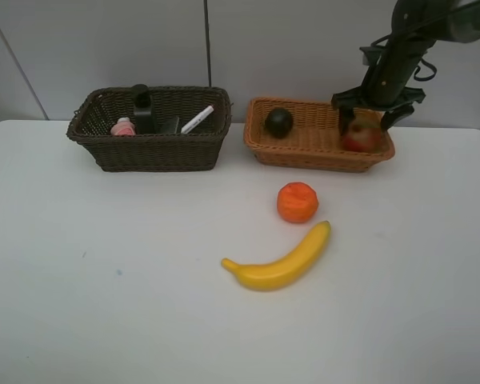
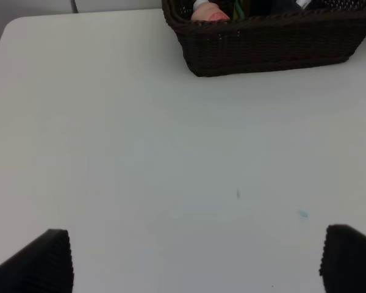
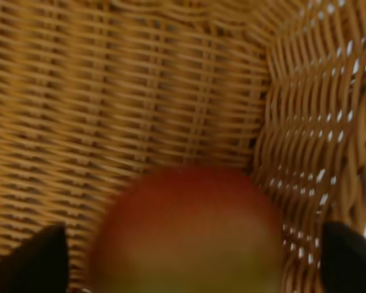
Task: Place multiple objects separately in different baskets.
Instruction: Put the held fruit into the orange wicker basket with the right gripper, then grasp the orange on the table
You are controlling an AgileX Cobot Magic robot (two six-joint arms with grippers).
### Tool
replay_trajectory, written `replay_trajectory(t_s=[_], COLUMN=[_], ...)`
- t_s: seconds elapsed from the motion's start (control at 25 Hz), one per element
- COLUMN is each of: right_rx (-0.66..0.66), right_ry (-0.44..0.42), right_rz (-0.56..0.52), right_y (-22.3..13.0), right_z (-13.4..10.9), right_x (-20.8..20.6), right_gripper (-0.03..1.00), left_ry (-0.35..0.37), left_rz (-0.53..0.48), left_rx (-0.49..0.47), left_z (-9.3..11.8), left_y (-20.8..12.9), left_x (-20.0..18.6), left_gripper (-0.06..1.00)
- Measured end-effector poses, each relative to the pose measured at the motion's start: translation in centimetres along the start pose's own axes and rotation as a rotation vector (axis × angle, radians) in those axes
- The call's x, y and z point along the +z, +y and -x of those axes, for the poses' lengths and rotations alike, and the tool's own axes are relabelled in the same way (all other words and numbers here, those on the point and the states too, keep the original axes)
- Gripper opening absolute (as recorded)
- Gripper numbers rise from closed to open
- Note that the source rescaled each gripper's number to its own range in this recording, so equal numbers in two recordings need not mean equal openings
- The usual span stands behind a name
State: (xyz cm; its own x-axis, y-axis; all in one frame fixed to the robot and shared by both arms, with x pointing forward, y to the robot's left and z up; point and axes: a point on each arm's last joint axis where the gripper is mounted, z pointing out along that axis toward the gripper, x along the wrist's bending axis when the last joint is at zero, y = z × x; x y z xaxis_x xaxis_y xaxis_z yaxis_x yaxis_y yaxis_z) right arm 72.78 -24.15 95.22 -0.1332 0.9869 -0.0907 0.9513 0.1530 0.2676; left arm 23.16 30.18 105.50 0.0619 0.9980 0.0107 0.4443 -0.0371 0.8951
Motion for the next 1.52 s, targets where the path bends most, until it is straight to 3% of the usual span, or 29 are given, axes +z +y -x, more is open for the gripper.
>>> replay_trajectory(t_s=[0.16,0.44,0.72,0.92,1.16,1.32,1.52], right_rx=[0.010,0.045,0.073,0.009,-0.159,-0.233,-0.243], right_ry=[0.017,0.075,0.152,0.175,0.170,0.175,0.189], right_rz=[0.000,-0.100,-0.005,-0.080,-0.256,-0.218,-0.160], right_y=[0.1,-0.9,-1.3,-4.8,-10.5,-12.1,-11.9], right_z=[-0.1,-0.5,-2.1,-6.0,-12.2,-14.8,-15.7], right_x=[-0.2,-2.1,-8.9,-10.2,-7.8,-6.5,-5.6], right_gripper=[0.99,1.00,1.00,1.00,1.00,1.00,1.00], left_ry=[0.000,0.000,0.000,0.000,0.000,0.000,0.000], left_rz=[0.000,0.000,0.000,0.000,0.000,0.000,0.000], left_rx=[0.000,0.000,0.000,0.000,0.000,0.000,0.000], left_z=[0.0,0.0,0.0,0.0,0.0,0.0,0.0], left_y=[0.0,0.0,0.0,0.0,0.0,0.0,0.0], left_x=[0.0,0.0,0.0,0.0,0.0,0.0,0.0], left_gripper=[1.00,1.00,1.00,1.00,1.00,1.00,1.00])
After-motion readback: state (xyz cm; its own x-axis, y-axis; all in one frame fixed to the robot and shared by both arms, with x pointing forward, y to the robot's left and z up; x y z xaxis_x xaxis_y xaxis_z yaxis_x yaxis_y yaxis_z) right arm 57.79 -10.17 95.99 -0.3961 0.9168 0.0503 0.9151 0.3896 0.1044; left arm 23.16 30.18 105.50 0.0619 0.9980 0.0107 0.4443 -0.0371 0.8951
